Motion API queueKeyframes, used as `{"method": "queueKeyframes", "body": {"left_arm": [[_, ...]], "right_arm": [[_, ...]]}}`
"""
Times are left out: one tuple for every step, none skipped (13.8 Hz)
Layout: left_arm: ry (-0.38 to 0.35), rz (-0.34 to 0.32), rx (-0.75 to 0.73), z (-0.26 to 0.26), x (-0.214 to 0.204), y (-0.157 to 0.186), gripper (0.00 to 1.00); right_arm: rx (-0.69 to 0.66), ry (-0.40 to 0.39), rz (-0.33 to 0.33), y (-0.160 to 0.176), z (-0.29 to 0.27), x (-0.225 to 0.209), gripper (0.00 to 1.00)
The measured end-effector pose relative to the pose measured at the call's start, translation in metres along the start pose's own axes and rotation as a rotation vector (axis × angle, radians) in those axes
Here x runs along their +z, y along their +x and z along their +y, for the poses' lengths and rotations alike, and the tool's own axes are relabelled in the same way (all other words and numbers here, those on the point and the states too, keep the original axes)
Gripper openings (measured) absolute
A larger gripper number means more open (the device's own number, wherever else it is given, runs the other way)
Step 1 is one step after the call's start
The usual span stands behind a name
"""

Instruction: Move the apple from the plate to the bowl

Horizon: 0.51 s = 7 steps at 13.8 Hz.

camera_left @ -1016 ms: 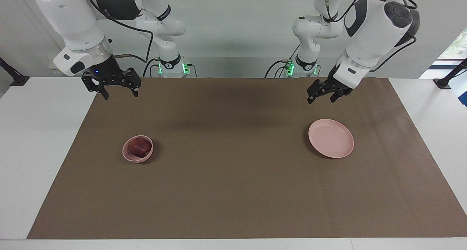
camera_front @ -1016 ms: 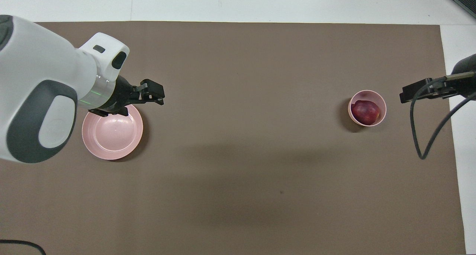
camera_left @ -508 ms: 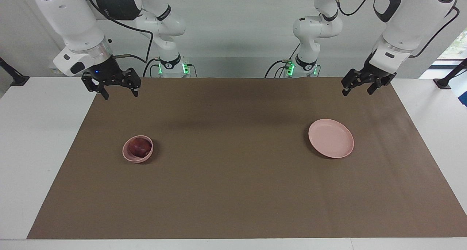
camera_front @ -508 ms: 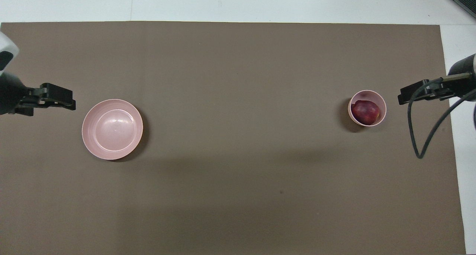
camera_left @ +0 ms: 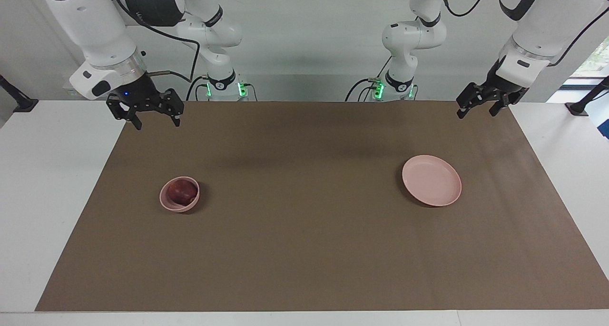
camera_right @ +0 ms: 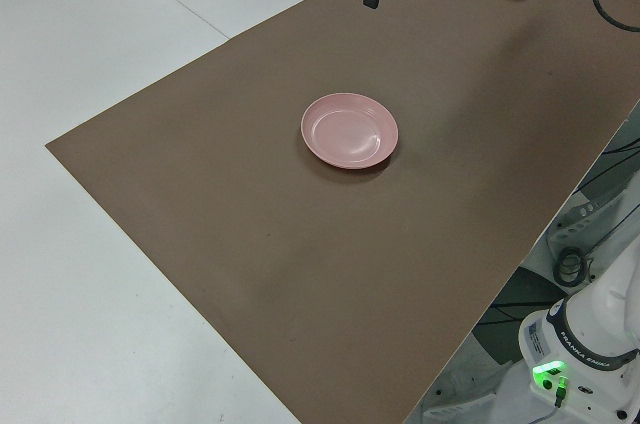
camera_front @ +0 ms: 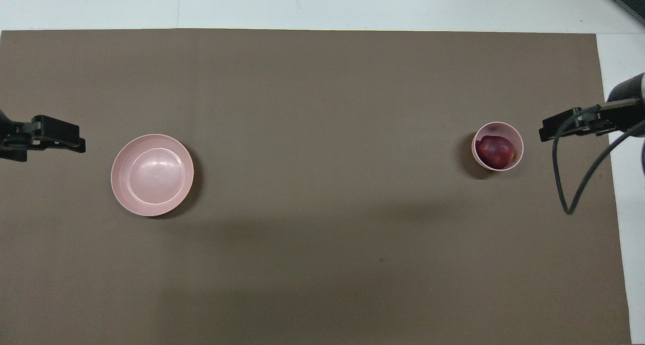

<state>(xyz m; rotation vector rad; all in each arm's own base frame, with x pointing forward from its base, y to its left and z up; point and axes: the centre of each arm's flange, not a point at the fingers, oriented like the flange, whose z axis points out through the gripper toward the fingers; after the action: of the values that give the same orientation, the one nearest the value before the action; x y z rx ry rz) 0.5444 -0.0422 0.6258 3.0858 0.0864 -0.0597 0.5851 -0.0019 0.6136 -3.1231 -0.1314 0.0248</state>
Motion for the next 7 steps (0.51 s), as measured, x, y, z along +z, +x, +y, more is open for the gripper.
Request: {"method": "queueKeyframes", "body": {"left_arm": [[0.001, 0.000, 0.010, 0.005, -0.001, -0.002, 1.00], [0.005, -0.003, 0.020, 0.009, -0.003, -0.004, 1.00], [0.011, -0.008, 0.026, 0.011, -0.005, -0.006, 1.00], [0.015, -0.016, 0.032, 0.010, -0.007, -0.007, 1.00], [0.015, -0.023, 0.042, 0.007, -0.008, -0.008, 1.00], [0.015, -0.027, 0.050, 0.006, -0.008, -0.009, 1.00], [0.015, -0.026, 0.057, 0.005, -0.012, -0.009, 1.00]], "right_arm": [[0.000, 0.000, 0.000, 0.000, 0.000, 0.000, 1.00], [0.000, 0.000, 0.000, 0.000, 0.000, 0.000, 1.00], [0.000, 0.000, 0.000, 0.000, 0.000, 0.000, 1.00], [0.000, 0.000, 0.000, 0.000, 0.000, 0.000, 1.00], [0.000, 0.000, 0.000, 0.000, 0.000, 0.000, 1.00], [0.000, 0.000, 0.000, 0.000, 0.000, 0.000, 1.00], [0.000, 0.000, 0.000, 0.000, 0.000, 0.000, 1.00]]}}
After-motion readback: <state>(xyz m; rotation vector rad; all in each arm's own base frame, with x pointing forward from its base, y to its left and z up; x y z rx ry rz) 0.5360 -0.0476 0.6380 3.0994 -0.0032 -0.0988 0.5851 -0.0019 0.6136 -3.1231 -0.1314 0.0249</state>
